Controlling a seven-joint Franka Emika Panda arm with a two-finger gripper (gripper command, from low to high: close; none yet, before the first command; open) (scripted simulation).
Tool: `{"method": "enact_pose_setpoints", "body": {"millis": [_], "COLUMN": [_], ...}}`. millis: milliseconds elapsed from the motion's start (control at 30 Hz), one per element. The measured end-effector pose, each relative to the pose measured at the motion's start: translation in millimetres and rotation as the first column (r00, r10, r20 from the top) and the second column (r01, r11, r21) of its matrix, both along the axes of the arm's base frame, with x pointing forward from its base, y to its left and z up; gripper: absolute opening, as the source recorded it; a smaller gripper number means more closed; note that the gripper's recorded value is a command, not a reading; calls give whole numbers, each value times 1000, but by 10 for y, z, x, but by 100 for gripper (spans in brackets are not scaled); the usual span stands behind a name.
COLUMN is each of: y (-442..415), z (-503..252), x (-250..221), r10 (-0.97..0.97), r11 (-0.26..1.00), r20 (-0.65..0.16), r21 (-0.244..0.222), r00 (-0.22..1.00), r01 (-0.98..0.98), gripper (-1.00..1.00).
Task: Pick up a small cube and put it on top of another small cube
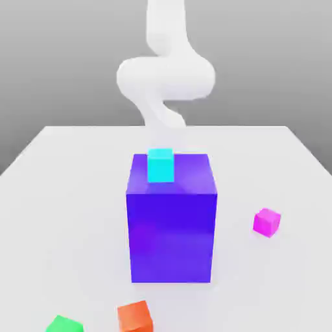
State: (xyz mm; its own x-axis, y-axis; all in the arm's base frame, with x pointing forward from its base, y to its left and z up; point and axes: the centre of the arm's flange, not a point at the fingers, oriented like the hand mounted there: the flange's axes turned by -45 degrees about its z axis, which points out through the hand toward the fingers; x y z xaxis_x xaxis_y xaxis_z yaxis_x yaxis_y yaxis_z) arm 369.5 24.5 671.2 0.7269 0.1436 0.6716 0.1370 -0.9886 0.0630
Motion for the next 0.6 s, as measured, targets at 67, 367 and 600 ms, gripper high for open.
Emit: {"method": "enact_pose_setpoints", "body": {"millis": [67, 367, 600], "y": [229, 1269, 1940], "z": [-344, -1866, -3019], "x": [151, 287, -136], "r10": [125, 594, 798], "r11": [990, 719, 297], "r20": [-48, -285, -467], "r21": [-62, -232, -248], "r00": [991, 752, 382], "r01": [-128, -655, -922], "gripper": [0, 0, 0]}}
